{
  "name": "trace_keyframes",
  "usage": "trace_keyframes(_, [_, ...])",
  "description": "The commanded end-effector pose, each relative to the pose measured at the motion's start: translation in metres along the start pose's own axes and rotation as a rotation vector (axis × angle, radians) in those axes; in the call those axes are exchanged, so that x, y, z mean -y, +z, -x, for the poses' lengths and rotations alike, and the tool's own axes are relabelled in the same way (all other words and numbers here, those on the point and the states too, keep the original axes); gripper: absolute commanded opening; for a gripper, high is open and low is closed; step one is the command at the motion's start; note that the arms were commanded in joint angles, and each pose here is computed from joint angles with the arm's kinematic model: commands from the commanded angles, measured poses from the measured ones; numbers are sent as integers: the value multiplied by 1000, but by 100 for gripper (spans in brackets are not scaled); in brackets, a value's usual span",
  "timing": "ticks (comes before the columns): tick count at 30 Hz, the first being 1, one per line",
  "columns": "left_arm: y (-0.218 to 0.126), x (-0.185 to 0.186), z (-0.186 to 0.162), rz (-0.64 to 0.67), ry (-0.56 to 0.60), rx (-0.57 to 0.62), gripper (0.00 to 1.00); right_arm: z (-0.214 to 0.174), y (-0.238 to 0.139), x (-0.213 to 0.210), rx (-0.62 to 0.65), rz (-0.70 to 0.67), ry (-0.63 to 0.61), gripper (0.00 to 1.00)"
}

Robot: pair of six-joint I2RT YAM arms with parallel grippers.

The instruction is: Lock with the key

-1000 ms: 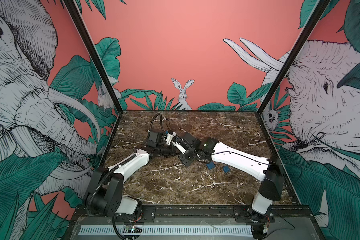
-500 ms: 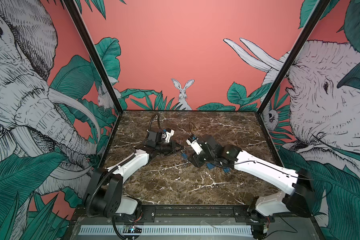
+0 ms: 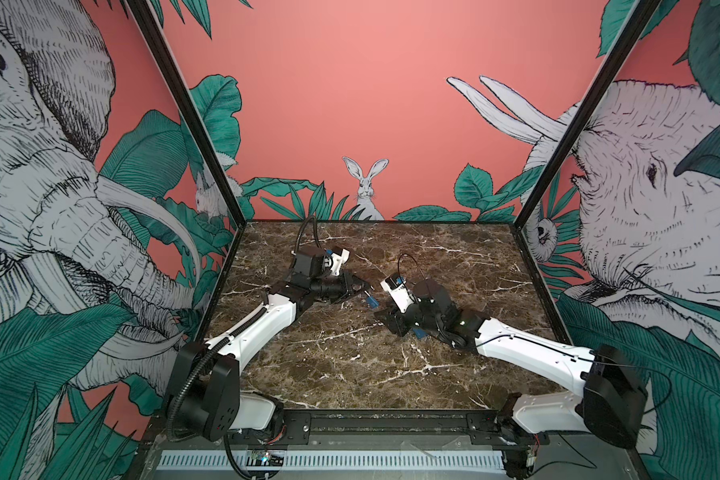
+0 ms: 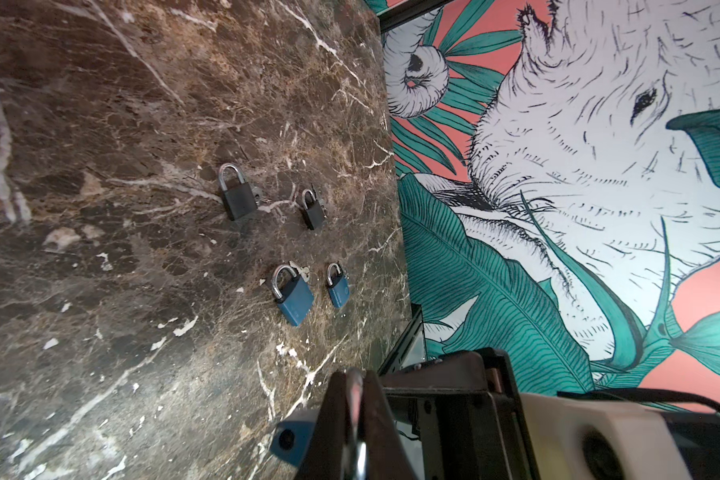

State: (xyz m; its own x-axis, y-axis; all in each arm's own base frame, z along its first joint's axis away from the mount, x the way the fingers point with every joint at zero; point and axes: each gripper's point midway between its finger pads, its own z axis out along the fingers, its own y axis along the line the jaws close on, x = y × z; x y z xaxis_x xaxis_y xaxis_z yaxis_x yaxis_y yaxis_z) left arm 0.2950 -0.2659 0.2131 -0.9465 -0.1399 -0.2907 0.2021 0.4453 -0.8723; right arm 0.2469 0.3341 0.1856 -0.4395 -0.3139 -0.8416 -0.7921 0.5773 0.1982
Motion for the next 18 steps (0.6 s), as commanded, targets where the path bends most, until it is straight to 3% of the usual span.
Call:
trace_keyframes(1, [-10,29,-3,-59,37,-14,0,32,4,-8,112,44,-57,49])
trace_keyframes(9, [-11,36,-4,-78,35,-23,0,43,11,-2,142,60,-44,31])
trace_keyframes(18, [-12,43,-1,-101,32,-16,0,45,12,1,140,81,-25,29])
